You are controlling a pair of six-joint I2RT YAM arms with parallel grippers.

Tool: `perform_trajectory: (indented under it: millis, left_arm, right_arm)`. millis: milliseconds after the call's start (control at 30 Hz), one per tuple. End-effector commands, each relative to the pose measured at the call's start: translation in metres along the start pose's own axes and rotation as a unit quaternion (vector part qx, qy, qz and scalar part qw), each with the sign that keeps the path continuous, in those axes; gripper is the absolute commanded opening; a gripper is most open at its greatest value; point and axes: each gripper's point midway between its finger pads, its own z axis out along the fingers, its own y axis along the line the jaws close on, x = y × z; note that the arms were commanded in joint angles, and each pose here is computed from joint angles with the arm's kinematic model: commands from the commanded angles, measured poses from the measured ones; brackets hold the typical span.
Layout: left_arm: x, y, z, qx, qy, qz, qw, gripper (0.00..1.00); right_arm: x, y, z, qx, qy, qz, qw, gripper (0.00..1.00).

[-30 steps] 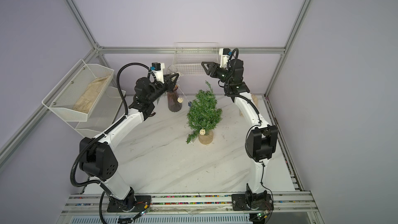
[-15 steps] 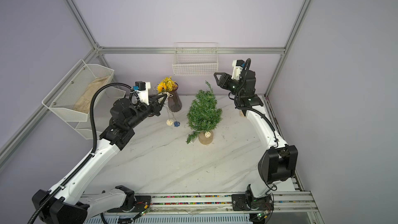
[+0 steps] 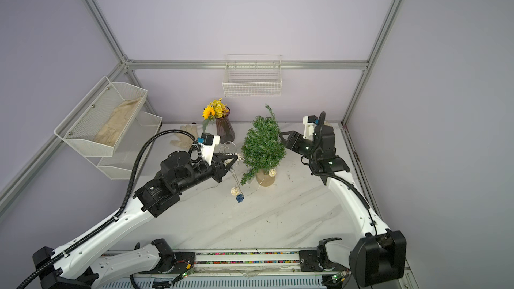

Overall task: Remove string lights from the small christmas tree
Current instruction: Remove the light string from the Christmas tree.

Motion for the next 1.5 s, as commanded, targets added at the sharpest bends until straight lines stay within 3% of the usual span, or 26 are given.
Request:
perform_trajectory:
  millis: [0,300,467,600,733,933,1167,1467]
  left_arm:
    - [0.010,0.001,0.008,-0.006,-0.011,-0.019,1.000,0.03]
    - [0.014,-0.006,0.027,0.014,-0.013,-0.064,0.998,0.02]
    - [0.020,-0.001,0.026,0.004,-0.014,-0.096,0.995,0.01]
    - [0.027,0.007,0.022,-0.012,-0.019,-0.106,0.994,0.00]
    - [0.030,0.010,0.019,-0.021,-0.020,-0.102,0.994,0.00]
    - [0.030,0.009,0.019,-0.025,-0.023,-0.099,0.994,0.00]
    - [0.026,0.009,0.023,-0.033,-0.029,-0.088,0.995,0.01]
    - [0.029,0.007,0.032,-0.032,-0.023,-0.080,0.996,0.01]
  right_arm:
    - [0.020,-0.005,-0.014,0.008,0.022,0.020,1.000,0.61]
    - [0.068,-0.012,-0.039,0.008,0.084,0.031,0.996,0.63]
    - [0.098,-0.005,-0.053,-0.029,0.118,0.062,0.991,0.63]
    - [0.133,0.013,-0.043,-0.070,0.177,0.100,0.977,0.61]
    - [0.117,0.023,-0.054,-0.083,0.120,0.096,0.985,0.61]
    - [0.138,0.022,-0.067,-0.128,0.106,0.139,0.976,0.50]
    - [0.135,0.022,-0.063,-0.156,0.057,0.176,0.970,0.46]
    - [0.139,0.021,-0.040,-0.151,0.076,0.174,0.970,0.46]
